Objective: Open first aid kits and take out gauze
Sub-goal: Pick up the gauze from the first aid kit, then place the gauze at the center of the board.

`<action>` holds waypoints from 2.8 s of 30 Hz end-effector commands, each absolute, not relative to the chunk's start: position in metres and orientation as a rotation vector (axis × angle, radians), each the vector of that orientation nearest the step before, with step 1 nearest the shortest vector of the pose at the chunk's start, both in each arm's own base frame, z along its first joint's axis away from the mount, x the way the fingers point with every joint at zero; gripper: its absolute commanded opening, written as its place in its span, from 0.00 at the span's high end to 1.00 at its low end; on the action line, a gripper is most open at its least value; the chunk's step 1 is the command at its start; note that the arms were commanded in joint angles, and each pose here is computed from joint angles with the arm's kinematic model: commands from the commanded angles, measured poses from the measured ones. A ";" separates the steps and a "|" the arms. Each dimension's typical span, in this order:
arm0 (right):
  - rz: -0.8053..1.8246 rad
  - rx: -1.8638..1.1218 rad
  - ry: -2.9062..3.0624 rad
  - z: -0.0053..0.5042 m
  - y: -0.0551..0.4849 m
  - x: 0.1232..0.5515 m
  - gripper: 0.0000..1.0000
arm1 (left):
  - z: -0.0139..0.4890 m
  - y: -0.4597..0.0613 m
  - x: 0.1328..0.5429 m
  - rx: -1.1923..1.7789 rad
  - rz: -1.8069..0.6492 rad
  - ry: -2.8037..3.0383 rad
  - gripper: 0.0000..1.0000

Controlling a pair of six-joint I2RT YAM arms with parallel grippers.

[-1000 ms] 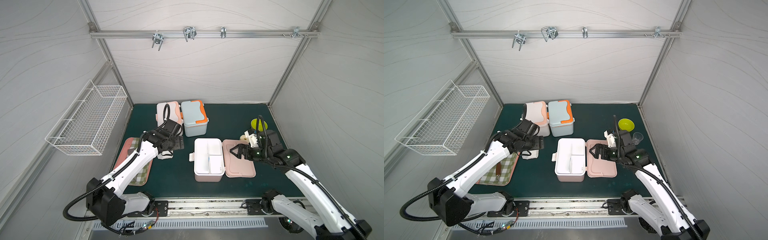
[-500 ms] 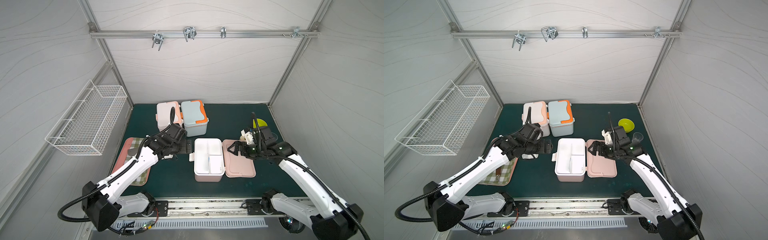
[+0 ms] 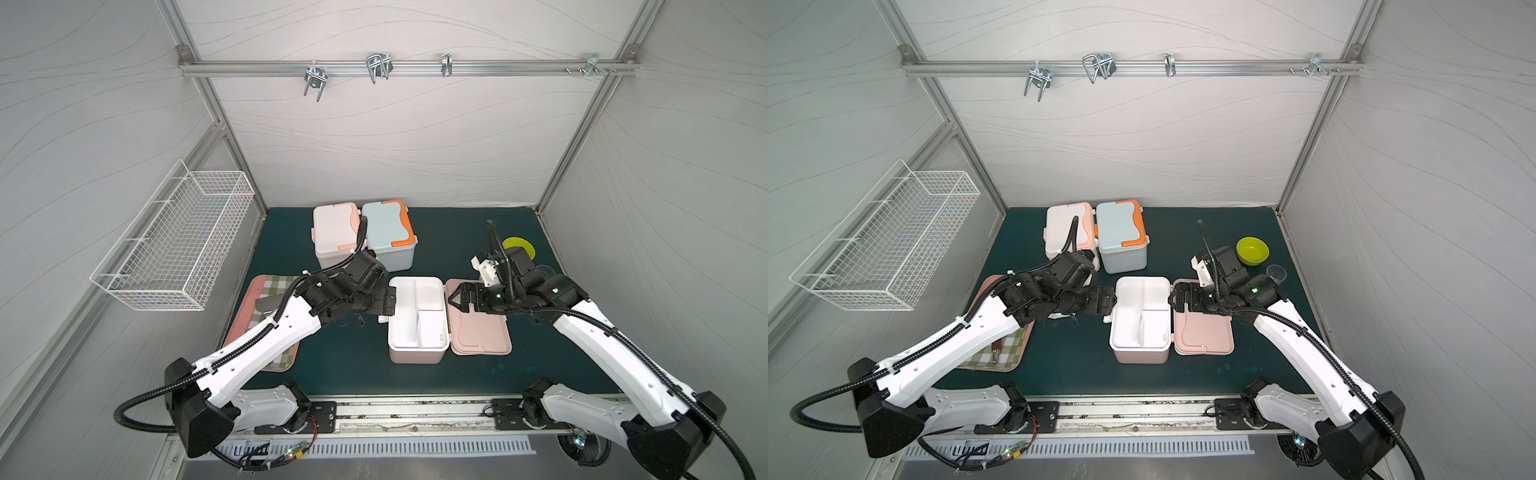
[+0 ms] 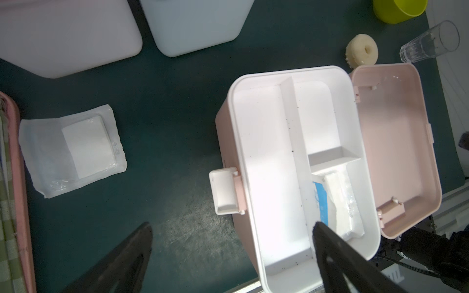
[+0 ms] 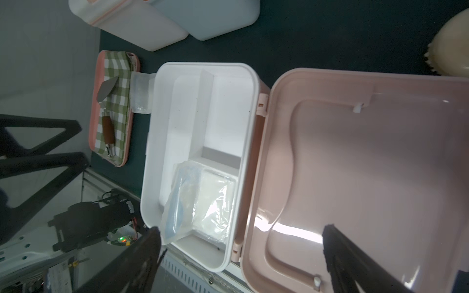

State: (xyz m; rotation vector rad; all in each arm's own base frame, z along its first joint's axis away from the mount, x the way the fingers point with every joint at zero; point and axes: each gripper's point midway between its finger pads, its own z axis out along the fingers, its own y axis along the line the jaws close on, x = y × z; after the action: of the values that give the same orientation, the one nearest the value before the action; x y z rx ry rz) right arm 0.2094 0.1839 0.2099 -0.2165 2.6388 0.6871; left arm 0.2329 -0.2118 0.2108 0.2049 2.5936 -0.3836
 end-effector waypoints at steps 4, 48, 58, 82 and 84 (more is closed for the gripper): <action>0.429 -0.060 2.646 0.206 0.136 0.214 0.01 | 0.227 -0.243 0.228 0.268 -0.305 2.568 0.03; 0.672 -0.114 2.507 0.227 0.137 0.204 0.01 | 0.210 -0.295 0.196 0.324 -0.331 2.609 1.00; 0.993 -0.334 2.433 0.264 0.185 0.184 0.01 | 0.253 -0.203 0.191 0.130 -0.473 2.537 1.00; 0.860 -0.591 2.529 0.236 0.230 0.182 0.01 | 0.132 -0.064 0.199 -0.338 0.107 2.899 1.00; 0.859 -0.597 2.530 0.235 0.230 0.182 0.01 | 0.126 -0.062 0.199 -0.344 0.148 2.919 1.00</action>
State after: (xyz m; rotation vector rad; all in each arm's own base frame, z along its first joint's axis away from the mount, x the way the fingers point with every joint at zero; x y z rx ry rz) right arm 0.1818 0.2282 0.2346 -0.5546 2.5466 0.8693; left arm 0.1952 -0.0727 0.1193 -0.3300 2.9308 0.0463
